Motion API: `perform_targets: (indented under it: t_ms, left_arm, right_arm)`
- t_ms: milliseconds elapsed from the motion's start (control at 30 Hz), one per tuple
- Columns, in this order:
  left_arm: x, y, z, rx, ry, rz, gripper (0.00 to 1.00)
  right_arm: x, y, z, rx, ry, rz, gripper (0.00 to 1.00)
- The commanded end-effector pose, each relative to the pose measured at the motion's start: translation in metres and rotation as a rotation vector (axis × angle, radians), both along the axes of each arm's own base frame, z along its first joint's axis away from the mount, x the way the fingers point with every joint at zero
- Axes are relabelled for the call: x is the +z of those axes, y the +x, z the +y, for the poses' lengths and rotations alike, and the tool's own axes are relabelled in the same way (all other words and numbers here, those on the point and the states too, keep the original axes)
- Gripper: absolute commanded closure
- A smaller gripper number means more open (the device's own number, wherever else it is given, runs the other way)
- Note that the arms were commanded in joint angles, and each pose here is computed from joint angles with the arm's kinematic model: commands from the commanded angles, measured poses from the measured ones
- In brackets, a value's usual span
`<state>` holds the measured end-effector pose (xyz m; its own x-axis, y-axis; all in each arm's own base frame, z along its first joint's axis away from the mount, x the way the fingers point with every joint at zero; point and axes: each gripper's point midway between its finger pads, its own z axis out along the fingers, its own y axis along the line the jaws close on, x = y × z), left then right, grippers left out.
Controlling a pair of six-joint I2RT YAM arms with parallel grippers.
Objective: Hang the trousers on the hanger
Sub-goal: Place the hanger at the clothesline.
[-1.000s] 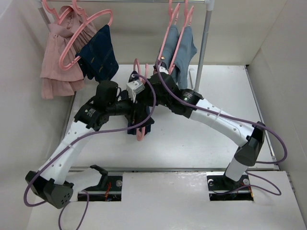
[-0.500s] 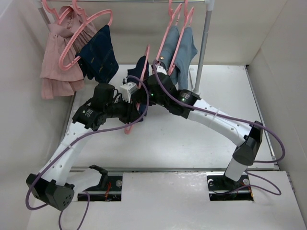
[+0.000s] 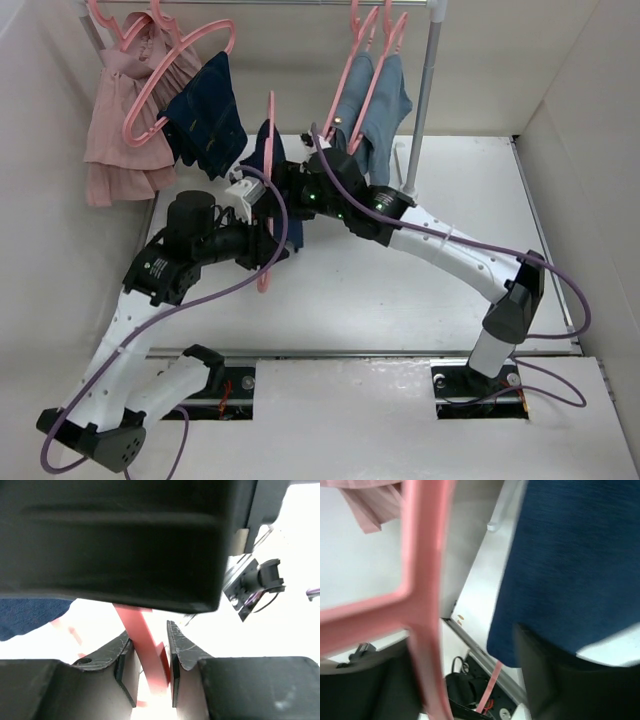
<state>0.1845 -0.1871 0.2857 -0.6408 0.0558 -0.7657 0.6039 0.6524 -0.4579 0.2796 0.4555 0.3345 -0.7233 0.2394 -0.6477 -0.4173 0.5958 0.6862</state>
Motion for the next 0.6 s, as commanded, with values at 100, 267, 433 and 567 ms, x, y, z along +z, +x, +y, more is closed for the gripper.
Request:
perform_targets:
  t_ms: [100,267,433,567]
  left_arm:
    - [0.084,0.027,-0.008,0.018,-0.157,-0.234,1.0]
    - [0.092,0.034,-0.017,-0.035,-0.242,-0.152,1.0]
    - [0.127,0.068,-0.011,-0.002,-0.326,-0.163,1.0]
    - [0.156,0.078,-0.006,-0.024,-0.445,-0.185,1.0]
  right_arm:
    - [0.072,-0.01,-0.032,0.017,0.148,-0.143,0.16]
    - [0.077,-0.017,-0.065,-0.045,0.108,-0.18,0.15]
    - [0.081,-0.029,-0.097,-0.085,0.094,-0.206,0.15]
    - [0.074,-0.035,-0.115,-0.119,0.075,-0.204,0.15]
